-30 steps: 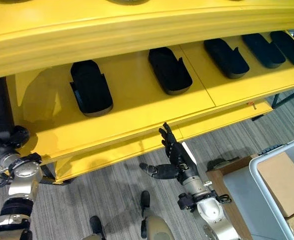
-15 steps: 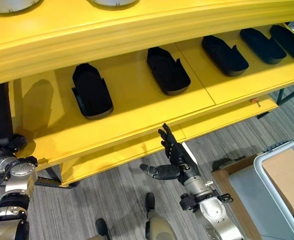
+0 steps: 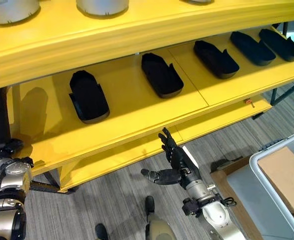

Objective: Move parts from the plastic box to the shelf.

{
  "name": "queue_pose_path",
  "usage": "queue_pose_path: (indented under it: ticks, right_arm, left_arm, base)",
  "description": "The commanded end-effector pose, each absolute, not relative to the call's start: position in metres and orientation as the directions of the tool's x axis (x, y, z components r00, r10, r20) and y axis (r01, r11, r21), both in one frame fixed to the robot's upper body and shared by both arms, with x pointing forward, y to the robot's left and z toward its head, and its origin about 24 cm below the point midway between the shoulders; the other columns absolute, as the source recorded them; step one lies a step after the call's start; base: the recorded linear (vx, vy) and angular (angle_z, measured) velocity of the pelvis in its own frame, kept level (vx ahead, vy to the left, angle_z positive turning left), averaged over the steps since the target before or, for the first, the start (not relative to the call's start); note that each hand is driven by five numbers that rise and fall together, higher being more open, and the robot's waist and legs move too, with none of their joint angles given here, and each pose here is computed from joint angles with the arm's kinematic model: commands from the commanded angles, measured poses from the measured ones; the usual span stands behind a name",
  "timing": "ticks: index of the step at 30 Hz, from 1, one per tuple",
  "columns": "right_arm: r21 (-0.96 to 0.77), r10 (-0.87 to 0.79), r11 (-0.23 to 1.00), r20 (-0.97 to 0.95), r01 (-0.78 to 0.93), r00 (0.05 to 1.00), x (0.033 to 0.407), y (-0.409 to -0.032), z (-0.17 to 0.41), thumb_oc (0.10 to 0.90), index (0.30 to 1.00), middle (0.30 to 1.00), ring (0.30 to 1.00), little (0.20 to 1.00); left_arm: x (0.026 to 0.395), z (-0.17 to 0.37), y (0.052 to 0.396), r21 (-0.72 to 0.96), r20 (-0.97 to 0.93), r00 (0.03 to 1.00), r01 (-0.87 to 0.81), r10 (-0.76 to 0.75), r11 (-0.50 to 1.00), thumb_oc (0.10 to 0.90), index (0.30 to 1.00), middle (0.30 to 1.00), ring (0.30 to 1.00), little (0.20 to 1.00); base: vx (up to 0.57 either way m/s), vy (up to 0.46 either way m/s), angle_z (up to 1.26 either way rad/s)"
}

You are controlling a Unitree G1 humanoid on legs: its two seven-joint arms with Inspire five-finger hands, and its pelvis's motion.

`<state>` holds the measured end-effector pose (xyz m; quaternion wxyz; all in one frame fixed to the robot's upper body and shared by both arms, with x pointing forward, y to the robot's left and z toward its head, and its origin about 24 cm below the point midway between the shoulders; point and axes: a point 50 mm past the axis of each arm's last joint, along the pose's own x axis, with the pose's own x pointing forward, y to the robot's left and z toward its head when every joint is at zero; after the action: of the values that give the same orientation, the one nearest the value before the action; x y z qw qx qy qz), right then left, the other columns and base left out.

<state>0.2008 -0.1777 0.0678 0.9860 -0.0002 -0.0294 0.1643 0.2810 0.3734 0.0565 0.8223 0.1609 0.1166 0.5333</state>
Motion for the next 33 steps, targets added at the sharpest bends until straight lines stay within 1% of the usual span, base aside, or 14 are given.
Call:
queue_pose_path:
  ticks: [1,2,3,4,5,11,14,18,26,30,33]
  right_arm:
    - [0.046,0.328,0.927,0.379,-0.371,0.866,0.202,-0.166,0.122,0.9,1.0,1.0,1.0,1.0]
    - [0.045,0.327,0.928,0.38,-0.37,0.866,0.202,-0.167,0.122,0.9,1.0,1.0,1.0,1.0]
    - [0.047,0.326,0.928,0.379,-0.369,0.866,0.202,-0.167,0.122,0.9,1.0,1.0,1.0,1.0]
    - [0.045,0.326,0.928,0.38,-0.369,0.866,0.202,-0.167,0.122,0.9,1.0,1.0,1.0,1.0]
    - [0.039,0.328,0.929,0.379,-0.369,0.865,0.202,-0.167,0.123,0.9,1.0,1.0,1.0,1.0]
    - [0.029,0.323,0.933,0.375,-0.359,0.869,0.203,-0.169,0.122,0.9,1.0,1.0,1.0,1.0]
    - [0.02,0.328,0.932,0.372,-0.361,0.868,0.203,-0.17,0.122,0.9,1.0,1.0,1.0,1.0]
    - [0.019,0.327,0.933,0.371,-0.359,0.869,0.203,-0.172,0.122,0.9,1.0,1.0,1.0,1.0]
    - [0.028,0.326,0.932,0.366,-0.36,0.872,0.203,-0.173,0.121,0.9,1.0,1.0,1.0,1.0]
    - [0.035,0.322,0.933,0.367,-0.359,0.873,0.203,-0.173,0.121,0.9,1.0,1.0,1.0,1.0]
    - [0.038,0.317,0.935,0.364,-0.354,0.876,0.203,-0.173,0.12,0.9,1.0,1.0,1.0,1.0]
  left_arm:
    - [0.247,0.056,0.413,0.468,-0.043,0.257,-0.849,0.966,0.247,0.4,0.3,0.3,0.3,0.3]
    - [0.249,0.056,0.411,0.472,-0.04,0.268,-0.844,0.963,0.254,0.4,0.3,0.3,0.3,0.3]
    - [0.251,0.057,0.41,0.476,-0.033,0.278,-0.84,0.96,0.26,0.557,0.52,0.52,0.52,0.52]
    - [0.254,0.057,0.407,0.478,-0.027,0.291,-0.836,0.956,0.268,0.9,1.0,1.0,1.0,1.0]
    - [0.259,0.059,0.403,0.482,-0.015,0.32,-0.828,0.947,0.287,0.9,1.0,1.0,1.0,1.0]
    - [0.265,0.066,0.4,0.486,0.022,0.356,-0.821,0.934,0.301,0.9,1.0,1.0,1.0,1.0]
    - [0.27,0.08,0.404,0.525,0.074,0.377,-0.802,0.923,0.285,0.9,1.0,1.0,1.0,1.0]
    - [0.273,0.085,0.406,0.546,0.089,0.393,-0.788,0.915,0.285,0.9,1.0,1.0,1.0,1.0]
    - [0.276,0.099,0.414,0.57,0.109,0.394,-0.777,0.913,0.267,0.9,1.0,1.0,1.0,1.0]
    - [0.277,0.1,0.415,0.569,0.105,0.394,-0.777,0.913,0.27,0.9,1.0,1.0,1.0,1.0]
    - [0.285,0.107,0.41,0.55,0.126,0.417,-0.785,0.9,0.286,0.9,1.0,1.0,1.0,1.0]
  base:
    - [0.0,0.0,0.0]
    - [0.0,0.0,0.0]
    - [0.0,0.0,0.0]
    - [0.0,0.0,0.0]
    - [0.0,0.0,0.0]
    - [0.0,0.001,0.02]
    - [0.0,0.0,0.0]
    - [0.0,0.0,0.0]
    - [0.0,0.0,0.0]
    - [0.0,0.0,0.0]
    - [0.0,0.0,0.0]
